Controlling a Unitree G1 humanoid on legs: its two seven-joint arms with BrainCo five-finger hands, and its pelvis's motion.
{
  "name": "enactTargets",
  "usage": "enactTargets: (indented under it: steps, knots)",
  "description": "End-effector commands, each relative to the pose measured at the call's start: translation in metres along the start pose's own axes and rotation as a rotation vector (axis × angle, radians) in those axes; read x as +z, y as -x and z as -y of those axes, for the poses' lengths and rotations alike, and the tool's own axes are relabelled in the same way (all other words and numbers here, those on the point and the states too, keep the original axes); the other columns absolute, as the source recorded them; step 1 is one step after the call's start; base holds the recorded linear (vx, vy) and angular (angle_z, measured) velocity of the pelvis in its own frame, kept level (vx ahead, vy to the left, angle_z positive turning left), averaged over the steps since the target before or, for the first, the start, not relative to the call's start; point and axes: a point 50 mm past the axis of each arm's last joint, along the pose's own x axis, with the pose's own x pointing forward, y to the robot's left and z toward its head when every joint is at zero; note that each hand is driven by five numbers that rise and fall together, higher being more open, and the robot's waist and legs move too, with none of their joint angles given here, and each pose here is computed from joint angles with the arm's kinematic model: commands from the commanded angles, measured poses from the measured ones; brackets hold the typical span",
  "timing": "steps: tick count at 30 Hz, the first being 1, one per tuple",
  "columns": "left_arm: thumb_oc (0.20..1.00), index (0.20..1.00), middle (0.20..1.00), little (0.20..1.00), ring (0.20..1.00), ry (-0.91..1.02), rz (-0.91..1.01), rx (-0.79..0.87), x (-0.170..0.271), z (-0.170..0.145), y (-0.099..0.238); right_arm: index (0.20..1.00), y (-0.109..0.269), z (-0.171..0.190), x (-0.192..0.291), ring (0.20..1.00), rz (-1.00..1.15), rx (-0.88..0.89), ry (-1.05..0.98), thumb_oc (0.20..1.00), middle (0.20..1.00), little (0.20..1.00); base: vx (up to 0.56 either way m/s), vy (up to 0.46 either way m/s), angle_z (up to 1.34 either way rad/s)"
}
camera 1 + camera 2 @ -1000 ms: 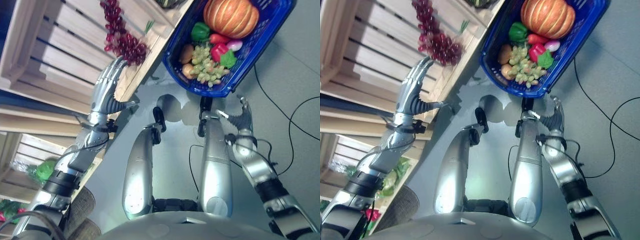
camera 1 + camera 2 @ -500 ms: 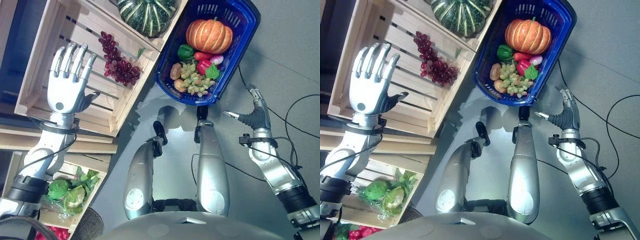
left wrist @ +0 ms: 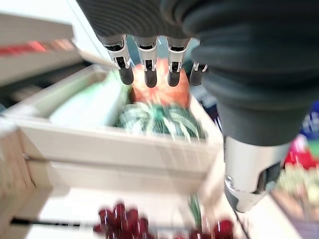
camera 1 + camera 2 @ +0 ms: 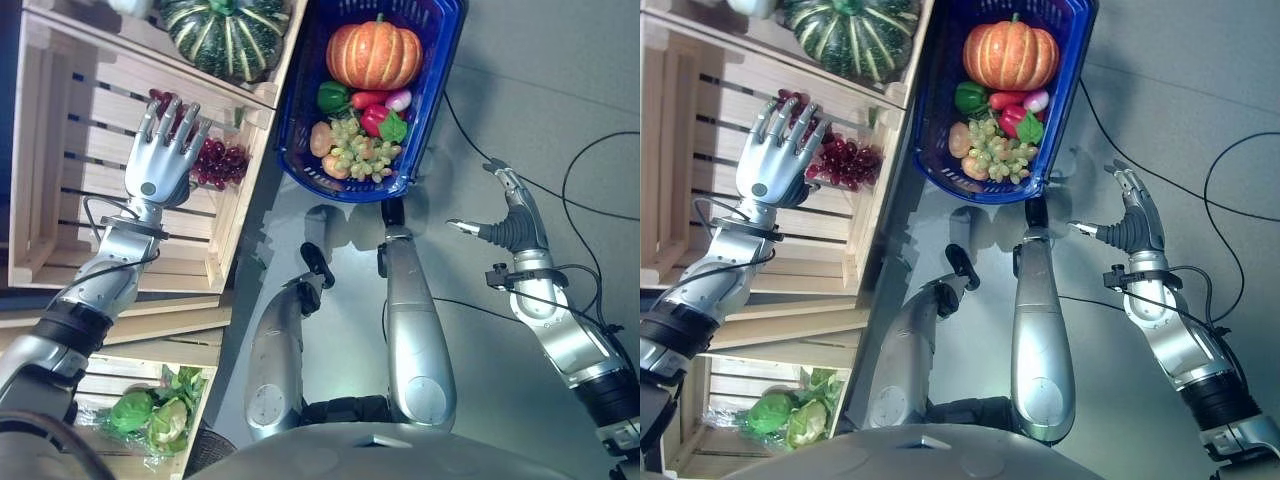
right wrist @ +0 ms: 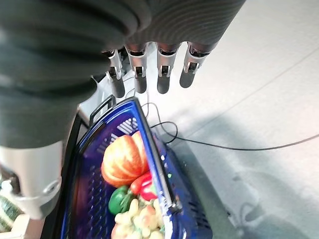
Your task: Pick up fruits and vegetables into the basket
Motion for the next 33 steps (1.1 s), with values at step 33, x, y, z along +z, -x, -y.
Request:
enactTargets:
  steps: [33]
  knots:
    - [1.0,1.0,1.0,1.0,1.0,-0.258,-0.276,-0.234,-0.037,0.052,0.014,1.0,-0.014,0.014,0.03,1.0,0.188,-0.202,-0.163,1.0,1.0,1.0,0.0,0.02,-0.03]
